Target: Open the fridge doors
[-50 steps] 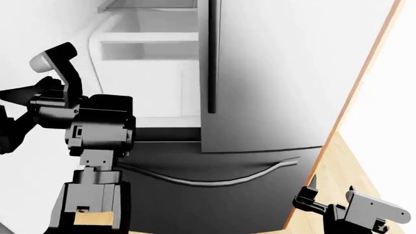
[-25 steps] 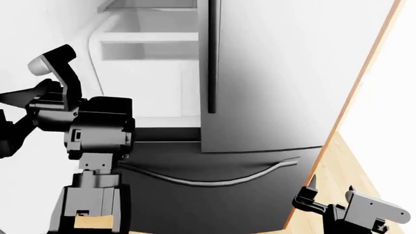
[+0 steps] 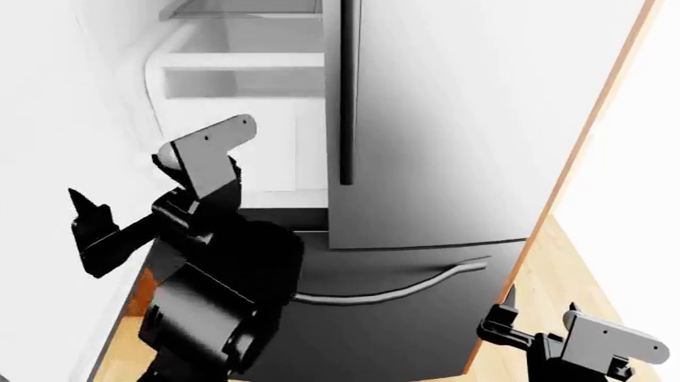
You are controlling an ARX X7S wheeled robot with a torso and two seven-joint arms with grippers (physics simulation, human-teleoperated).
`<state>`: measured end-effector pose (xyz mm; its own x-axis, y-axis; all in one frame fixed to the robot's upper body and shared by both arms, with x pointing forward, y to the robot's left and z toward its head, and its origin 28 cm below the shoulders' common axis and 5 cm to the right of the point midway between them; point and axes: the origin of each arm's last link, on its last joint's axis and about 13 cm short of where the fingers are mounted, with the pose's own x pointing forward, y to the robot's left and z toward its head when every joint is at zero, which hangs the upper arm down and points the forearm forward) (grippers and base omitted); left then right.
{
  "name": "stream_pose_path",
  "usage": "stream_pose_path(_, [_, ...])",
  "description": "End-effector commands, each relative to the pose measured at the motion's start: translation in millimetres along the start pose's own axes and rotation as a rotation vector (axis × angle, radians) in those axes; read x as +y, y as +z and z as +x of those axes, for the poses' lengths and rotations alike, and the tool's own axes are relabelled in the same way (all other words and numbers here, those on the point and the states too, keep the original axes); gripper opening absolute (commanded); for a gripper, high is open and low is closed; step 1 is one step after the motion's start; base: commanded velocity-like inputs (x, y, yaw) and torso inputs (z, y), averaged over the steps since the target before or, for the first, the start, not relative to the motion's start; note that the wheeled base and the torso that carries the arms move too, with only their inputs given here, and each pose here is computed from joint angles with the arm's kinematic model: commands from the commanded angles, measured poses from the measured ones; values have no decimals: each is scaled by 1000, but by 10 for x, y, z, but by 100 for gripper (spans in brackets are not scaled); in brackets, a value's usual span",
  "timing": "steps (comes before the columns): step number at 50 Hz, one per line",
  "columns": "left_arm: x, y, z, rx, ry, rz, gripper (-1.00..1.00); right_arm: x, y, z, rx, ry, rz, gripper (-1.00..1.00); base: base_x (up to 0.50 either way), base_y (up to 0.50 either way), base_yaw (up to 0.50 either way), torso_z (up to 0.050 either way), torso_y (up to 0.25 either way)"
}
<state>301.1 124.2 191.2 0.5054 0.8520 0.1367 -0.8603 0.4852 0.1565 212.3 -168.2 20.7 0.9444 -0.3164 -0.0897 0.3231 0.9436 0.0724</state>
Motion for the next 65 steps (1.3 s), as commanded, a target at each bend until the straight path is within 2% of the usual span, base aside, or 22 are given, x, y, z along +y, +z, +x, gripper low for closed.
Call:
stream_pose_path(1, [40, -325, -480, -79, -856, -212, 100, 0, -17, -6, 5, 0, -1, 100, 0, 0, 0, 0, 0])
stream_pose_path(3, [83, -388, -438, -101, -981, -276, 100, 2, -25, -4, 6, 2, -2, 100, 0, 0, 0, 0, 0])
stream_pose_path(6, [148, -472, -382, -148, -1065, -326, 100, 10, -21, -9, 8, 5, -4, 100, 0, 0, 0, 0, 0])
stream_pose_path(10, [178, -603, -290, -79, -1076, -381, 100, 9, -23, -13, 9, 6, -3, 100, 0, 0, 0, 0, 0])
stream_pose_path(16, [196, -836, -166, -15, -1067, -399, 100, 13, -23, -22, 9, 11, -5, 100, 0, 0, 0, 0, 0])
stream_pose_path(25, [224, -1527, -125, 54, -1051, -284, 100, 39, -21, -54, 8, 39, -15, 100, 0, 0, 0, 0, 0])
stream_pose_path(29, [198, -1853, -43, 141, -1001, -245, 100, 65, -23, -65, 8, 56, -18, 100, 0, 0, 0, 0, 0])
stream_pose_path(34, [147, -2193, 12, 175, -993, -118, 100, 114, -6, -80, 2, 100, -25, 100, 0, 0, 0, 0, 0])
stream_pose_path(37, [125, -2337, 61, 280, -935, -75, 100, 145, 16, -89, -2, 135, 5, 100, 0, 0, 0, 0, 0])
stream_pose_path(41, [106, -2384, 126, 287, -874, -35, 100, 184, 69, -96, -15, 182, 52, 100, 0, 0, 0, 0, 0])
stream_pose_path(45, [121, -2301, 166, 271, -841, -54, 100, 257, 201, -89, -34, 228, 72, 100, 0, 0, 0, 0, 0])
stream_pose_path(53, [208, -2223, 211, 270, -835, -74, 100, 549, 822, 40, -76, 311, 117, 100, 0, 0, 0, 0, 0])
stream_pose_path(65, [262, -2213, 219, 235, -825, -69, 100, 955, 1675, 360, -145, 428, 48, 100, 0, 0, 0, 0, 0])
